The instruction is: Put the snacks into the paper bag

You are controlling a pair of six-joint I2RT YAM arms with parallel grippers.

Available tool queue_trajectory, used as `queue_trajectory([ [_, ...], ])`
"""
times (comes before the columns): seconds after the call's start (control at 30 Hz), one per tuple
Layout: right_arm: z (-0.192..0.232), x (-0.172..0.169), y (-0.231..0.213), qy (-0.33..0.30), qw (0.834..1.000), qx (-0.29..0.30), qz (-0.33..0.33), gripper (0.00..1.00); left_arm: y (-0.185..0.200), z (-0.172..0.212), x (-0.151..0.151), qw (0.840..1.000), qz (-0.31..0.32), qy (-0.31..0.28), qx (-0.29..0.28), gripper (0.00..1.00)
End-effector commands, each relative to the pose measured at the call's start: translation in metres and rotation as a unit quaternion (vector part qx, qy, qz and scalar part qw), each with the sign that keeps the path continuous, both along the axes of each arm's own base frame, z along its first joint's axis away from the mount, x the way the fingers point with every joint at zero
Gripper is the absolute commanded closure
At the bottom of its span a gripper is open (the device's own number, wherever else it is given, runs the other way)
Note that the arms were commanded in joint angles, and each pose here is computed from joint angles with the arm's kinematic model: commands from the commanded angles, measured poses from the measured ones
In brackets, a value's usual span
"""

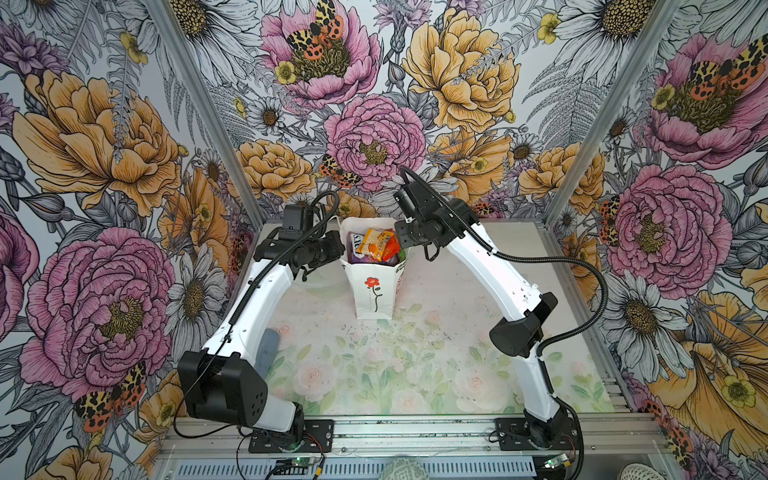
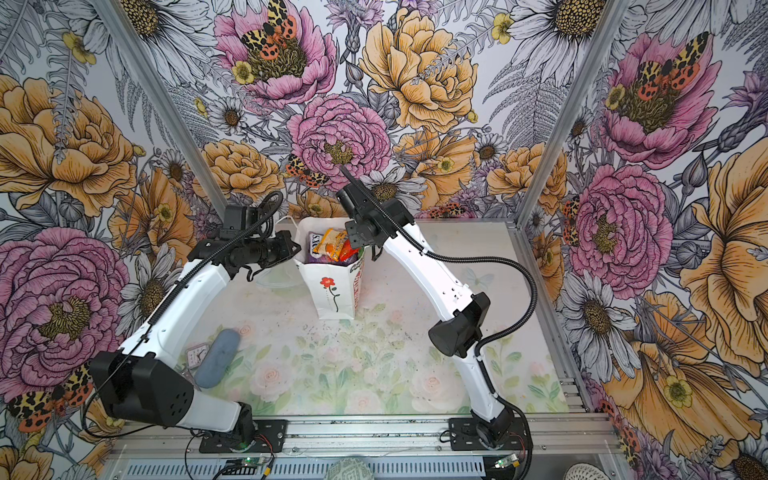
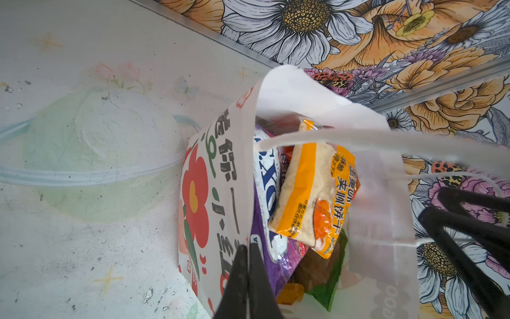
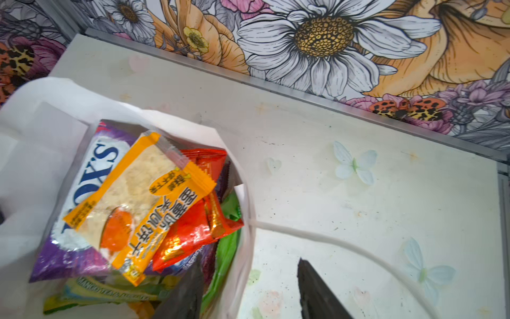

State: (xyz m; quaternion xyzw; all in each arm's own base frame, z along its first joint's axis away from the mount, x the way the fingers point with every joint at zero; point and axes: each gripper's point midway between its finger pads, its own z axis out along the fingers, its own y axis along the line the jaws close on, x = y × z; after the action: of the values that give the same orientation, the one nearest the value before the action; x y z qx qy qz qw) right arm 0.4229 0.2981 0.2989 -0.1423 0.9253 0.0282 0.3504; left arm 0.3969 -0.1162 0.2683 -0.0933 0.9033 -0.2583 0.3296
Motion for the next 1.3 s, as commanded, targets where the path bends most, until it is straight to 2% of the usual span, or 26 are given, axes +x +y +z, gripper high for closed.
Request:
queue_trajectory([
  [0.0, 0.016, -0.004, -0.013, -0.015, 1.0, -0.003, -0.021, 0.44, -0.002, 0.034, -0.001, 0.998, -0.009, -0.055, -0.013, 0.96],
  [0.2, -0.004, -0.004, -0.001, 0.016, 1.0, 0.005, -0.002, 0.47, -0.003, 0.033, -0.001, 0.998, -0.009, -0.054, -0.014, 0.96],
  [0.33, -0.016, -0.004, 0.007, 0.035, 0.999, 0.012, 0.003, 0.52, -0.002, 0.033, -0.001, 0.998, -0.009, -0.055, -0.013, 0.96],
  [0.8, -0.032, 0.0, 0.018, 0.041, 0.999, 0.003, 0.005, 0.85, -0.009, 0.032, -0.003, 0.998, -0.02, -0.049, -0.024, 0.96],
  [0.93, -0.028, -0.001, 0.023, 0.04, 0.999, 0.019, 0.01, 1.0, -0.008, 0.031, -0.001, 0.998, -0.02, -0.05, -0.017, 0.96],
  [1.1, 0.0, -0.016, 0.044, 0.048, 0.993, 0.099, 0.052, 1.0, -0.018, 0.036, -0.005, 0.997, -0.044, -0.06, -0.014, 0.96],
  [1.27, 0.034, -0.017, 0.031, 0.009, 0.993, 0.114, 0.043, 1.0, -0.046, 0.051, -0.015, 0.994, -0.078, -0.066, -0.024, 0.96],
])
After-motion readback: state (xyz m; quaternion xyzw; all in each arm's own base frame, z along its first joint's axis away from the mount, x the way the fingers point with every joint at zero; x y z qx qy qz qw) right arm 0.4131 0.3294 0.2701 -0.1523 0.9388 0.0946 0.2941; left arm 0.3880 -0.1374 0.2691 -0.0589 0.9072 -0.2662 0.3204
